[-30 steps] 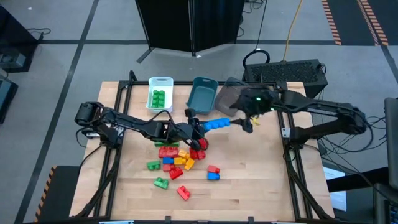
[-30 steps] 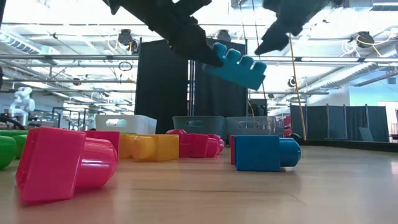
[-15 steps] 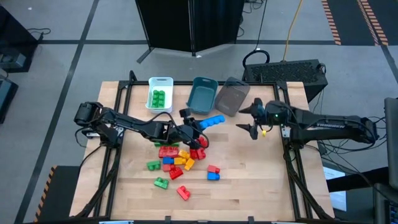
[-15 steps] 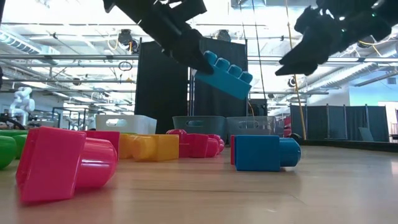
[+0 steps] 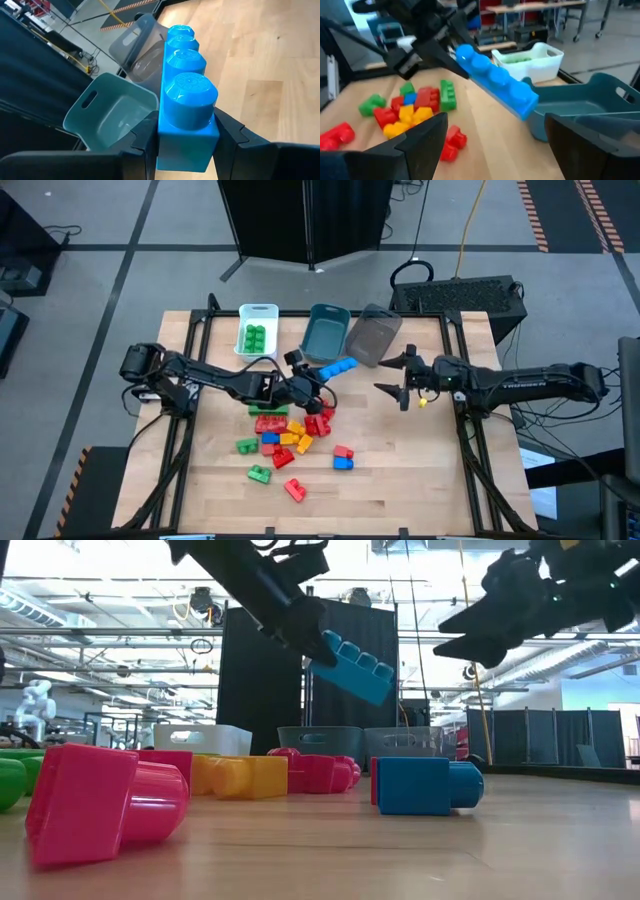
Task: Sort blocks by size
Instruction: Put the 4 studs blue game piece into the white bin
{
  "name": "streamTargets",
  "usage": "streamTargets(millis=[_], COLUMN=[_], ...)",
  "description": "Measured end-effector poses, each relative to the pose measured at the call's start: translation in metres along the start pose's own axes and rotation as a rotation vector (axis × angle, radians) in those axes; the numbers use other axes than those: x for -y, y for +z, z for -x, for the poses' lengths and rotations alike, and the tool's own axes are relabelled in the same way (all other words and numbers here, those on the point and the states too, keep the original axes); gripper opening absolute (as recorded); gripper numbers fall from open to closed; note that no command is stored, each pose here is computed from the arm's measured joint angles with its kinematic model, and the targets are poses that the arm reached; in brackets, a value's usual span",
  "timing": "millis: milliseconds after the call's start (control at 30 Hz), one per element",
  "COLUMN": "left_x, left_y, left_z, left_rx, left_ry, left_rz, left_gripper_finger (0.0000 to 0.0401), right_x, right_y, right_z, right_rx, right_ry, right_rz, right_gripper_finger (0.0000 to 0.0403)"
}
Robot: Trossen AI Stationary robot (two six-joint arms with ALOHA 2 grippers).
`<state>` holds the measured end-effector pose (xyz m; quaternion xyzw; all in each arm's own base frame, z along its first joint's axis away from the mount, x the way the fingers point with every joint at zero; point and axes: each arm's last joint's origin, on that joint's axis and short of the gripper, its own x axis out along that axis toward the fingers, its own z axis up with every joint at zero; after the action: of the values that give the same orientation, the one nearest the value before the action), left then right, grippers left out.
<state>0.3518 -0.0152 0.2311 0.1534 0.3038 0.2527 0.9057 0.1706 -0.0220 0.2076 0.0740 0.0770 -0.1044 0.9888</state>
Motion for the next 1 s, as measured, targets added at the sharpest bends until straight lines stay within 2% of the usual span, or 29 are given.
streamTargets(millis=[167, 367, 500, 833, 1000], left_x=[-0.008, -0.03, -0.044, -0.083, -0.096], left_y=[-0.001, 0.003, -0.002, -0.073, -0.092], left_z=[0.001, 0.02, 0.033, 0.039, 0.029], left_rx=[-0.026, -0.036, -0.005, -0.056, -0.038], left_ry=[0.016, 0.151, 0.185, 0.45, 0.527], left_rz=[0.028, 0.102, 0.192, 0.483, 0.643], left_gripper_finger=[0.0118, 0.0118, 0.0118, 0.0118, 0.0118], right_x=[-0.004, -0.011, -0.019, -0.039, -0.047], right_y=[-0.012, -0.02, -0.023, -0.038, -0.046], right_z=[0.003, 0.004, 0.0, -0.024, -0.042], right_rx=[0.041, 0.038, 0.039, 0.065, 0.045], right_ry=[-0.045, -0.108, -0.094, -0.022, -0.017], right_rz=[-0.019, -0.094, -0.098, -0.153, -0.161], right_gripper_finger=[0.0318, 0.0318, 0.0318, 0.0318, 0.0318])
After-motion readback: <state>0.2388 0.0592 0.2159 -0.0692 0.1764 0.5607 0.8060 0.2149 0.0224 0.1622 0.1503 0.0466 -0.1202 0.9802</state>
